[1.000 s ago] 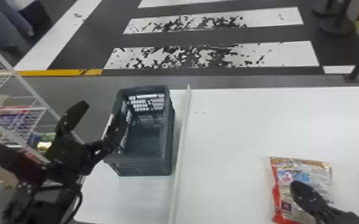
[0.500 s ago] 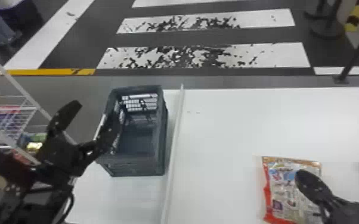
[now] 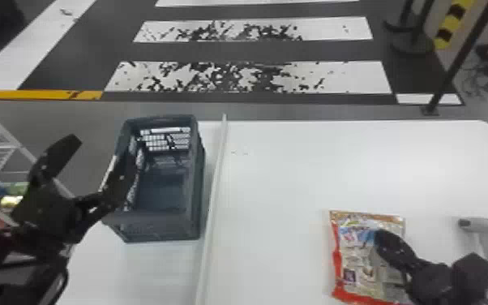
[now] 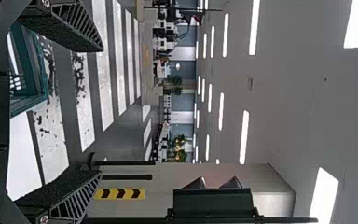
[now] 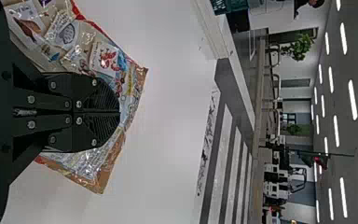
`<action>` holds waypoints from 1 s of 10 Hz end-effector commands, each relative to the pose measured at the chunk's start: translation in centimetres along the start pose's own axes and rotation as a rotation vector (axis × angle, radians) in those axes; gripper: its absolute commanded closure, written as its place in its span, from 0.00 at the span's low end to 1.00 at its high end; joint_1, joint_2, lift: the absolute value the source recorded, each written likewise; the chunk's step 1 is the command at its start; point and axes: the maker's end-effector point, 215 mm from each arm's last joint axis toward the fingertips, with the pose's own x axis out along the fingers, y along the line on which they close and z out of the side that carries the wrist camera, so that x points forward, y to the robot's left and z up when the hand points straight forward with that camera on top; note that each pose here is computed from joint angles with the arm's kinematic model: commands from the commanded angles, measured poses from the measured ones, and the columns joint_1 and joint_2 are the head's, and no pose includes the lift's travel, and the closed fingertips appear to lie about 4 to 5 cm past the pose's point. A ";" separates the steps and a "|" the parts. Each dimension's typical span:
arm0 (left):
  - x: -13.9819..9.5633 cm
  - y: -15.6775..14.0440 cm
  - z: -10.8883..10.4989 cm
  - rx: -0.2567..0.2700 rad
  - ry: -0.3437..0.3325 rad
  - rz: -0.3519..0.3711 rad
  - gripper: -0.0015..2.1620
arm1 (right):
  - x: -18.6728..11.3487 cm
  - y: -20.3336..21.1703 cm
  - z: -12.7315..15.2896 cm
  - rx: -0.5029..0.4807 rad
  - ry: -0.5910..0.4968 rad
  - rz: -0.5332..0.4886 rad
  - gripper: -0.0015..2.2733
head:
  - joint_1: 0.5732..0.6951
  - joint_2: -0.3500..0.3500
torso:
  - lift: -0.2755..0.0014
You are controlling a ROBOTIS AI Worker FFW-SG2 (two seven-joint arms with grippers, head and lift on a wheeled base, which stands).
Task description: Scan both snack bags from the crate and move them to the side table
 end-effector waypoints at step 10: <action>0.3 0.5 0.5 0.002 -0.013 0.005 0.03 | -4.4 -5.2 4.9 0.128 -0.057 -0.112 0.53 | 1.00 0.60 | 0.89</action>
